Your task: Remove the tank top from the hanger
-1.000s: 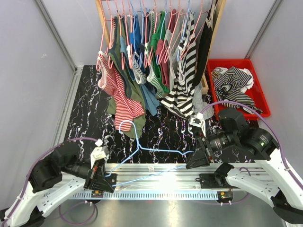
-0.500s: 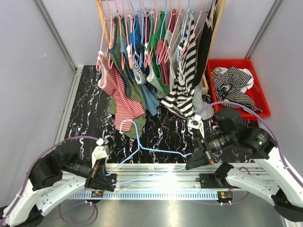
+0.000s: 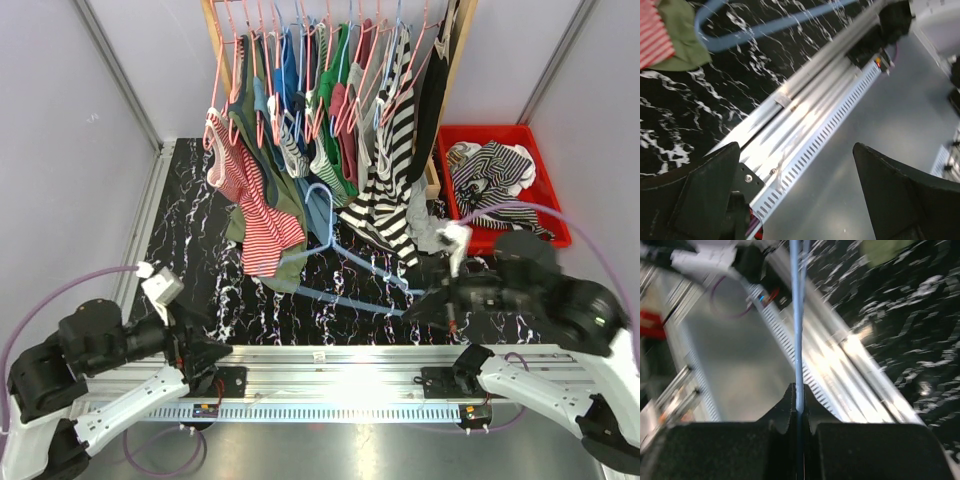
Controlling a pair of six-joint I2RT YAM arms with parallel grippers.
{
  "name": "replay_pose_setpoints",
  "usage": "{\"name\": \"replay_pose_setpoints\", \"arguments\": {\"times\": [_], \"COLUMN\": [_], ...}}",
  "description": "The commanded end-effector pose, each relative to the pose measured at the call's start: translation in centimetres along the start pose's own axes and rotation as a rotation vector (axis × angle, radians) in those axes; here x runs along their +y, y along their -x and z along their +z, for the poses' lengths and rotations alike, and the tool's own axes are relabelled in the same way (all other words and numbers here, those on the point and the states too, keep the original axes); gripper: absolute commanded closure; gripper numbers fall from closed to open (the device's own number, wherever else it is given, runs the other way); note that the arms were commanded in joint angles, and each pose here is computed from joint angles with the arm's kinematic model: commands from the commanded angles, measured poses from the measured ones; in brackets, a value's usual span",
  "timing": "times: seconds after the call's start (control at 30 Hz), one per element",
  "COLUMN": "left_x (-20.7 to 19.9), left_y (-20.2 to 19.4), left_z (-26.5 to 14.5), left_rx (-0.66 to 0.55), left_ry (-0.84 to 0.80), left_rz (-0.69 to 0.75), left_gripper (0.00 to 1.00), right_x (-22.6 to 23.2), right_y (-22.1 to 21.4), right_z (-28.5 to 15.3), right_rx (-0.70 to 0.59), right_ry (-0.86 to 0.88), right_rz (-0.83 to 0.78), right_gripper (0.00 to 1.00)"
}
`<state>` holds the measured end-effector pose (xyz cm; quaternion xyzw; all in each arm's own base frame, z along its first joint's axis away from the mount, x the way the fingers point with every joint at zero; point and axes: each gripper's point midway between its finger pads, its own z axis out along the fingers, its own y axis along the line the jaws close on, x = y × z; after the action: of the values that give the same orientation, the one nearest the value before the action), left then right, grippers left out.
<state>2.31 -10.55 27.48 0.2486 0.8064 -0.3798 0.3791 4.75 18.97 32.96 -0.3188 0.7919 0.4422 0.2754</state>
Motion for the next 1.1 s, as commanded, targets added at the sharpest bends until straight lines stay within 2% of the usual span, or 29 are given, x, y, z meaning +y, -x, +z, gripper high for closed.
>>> {"name": "replay_pose_setpoints", "arguments": {"times": [0.0, 0.07, 0.17, 0.47, 0.77, 1.07], "left_x": [2.0, 1.8, 1.7, 1.2, 1.2, 1.7], "left_y": [3.6, 3.6, 3.2, 2.6, 2.0, 0.8], "left_z": [-1.1, -0.8, -0.2, 0.8, 2.1, 1.3], "left_rx": [-0.186, -0.195, -0.199, -0.207, -0.203, -0.229], "left_ry": [0.139, 0.122, 0.106, 0.047, 0.022, 0.022], "left_rz": [-0.032, -0.042, -0.057, -0.079, -0.086, -0.101], "left_gripper": [0.01, 0.01, 0.01, 0.01, 0.01, 0.01], "right_x": [-3.0, -4.7, -6.1, -7.1, -8.8, -10.9], "right_y": [5.4, 6.7, 7.6, 11.2, 19.7, 24.8], "right_z": [-6.6, -9.7, -13.2, -17.9, -15.1, -10.5], "right_rx": [-0.396, -0.533, -0.671, -0.928, -1.023, -0.965], "right_ry": [-0.345, -0.496, -0.632, -0.795, -0.914, -0.988], "right_rz": [-0.024, -0.002, 0.004, -0.046, -0.037, 0.028], "right_gripper": [1.0, 1.0, 1.0, 1.0, 1.0, 1.0]}}
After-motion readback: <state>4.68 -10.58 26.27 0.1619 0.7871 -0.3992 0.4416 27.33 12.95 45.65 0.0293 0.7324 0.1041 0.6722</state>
